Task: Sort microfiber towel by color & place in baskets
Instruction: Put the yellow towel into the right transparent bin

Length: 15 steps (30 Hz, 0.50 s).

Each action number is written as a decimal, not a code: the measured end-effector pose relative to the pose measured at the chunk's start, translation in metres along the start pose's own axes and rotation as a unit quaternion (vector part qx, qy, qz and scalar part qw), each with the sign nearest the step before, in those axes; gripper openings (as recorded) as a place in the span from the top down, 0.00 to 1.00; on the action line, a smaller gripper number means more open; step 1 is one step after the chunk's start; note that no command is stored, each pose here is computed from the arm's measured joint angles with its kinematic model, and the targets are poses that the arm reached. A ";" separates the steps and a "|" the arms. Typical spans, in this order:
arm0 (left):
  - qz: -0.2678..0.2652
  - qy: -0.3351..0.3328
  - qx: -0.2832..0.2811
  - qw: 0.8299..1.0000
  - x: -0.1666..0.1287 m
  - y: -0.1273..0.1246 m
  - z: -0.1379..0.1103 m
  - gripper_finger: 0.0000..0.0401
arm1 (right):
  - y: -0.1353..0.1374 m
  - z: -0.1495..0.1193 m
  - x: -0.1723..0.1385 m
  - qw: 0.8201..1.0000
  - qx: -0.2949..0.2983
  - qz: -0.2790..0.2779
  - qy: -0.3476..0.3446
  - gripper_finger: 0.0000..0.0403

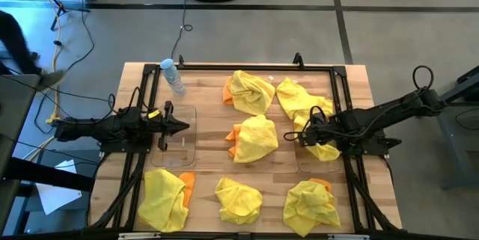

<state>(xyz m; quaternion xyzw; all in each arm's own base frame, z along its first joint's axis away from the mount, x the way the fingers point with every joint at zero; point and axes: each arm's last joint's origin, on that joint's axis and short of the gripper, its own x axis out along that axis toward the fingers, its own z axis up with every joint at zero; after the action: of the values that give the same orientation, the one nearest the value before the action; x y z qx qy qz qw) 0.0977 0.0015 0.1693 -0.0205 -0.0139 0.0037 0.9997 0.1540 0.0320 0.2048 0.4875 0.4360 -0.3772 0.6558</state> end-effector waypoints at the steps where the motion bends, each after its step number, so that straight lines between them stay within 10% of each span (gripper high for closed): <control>1: 0.000 0.000 0.000 1.000 0.000 0.000 0.000 0.99 | 0.000 0.000 0.000 1.000 0.004 0.002 0.000 0.64; 15: -0.003 -0.016 -0.004 1.000 -0.001 0.000 0.006 0.99 | 0.006 0.004 -0.033 1.000 0.014 0.014 0.019 0.63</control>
<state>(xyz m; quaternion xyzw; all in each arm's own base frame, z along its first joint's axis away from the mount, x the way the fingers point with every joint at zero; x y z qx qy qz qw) 0.0969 0.0014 0.1754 -0.0242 -0.0302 0.0009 0.9993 0.1489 0.0317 0.2386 0.5096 0.4361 -0.3645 0.6459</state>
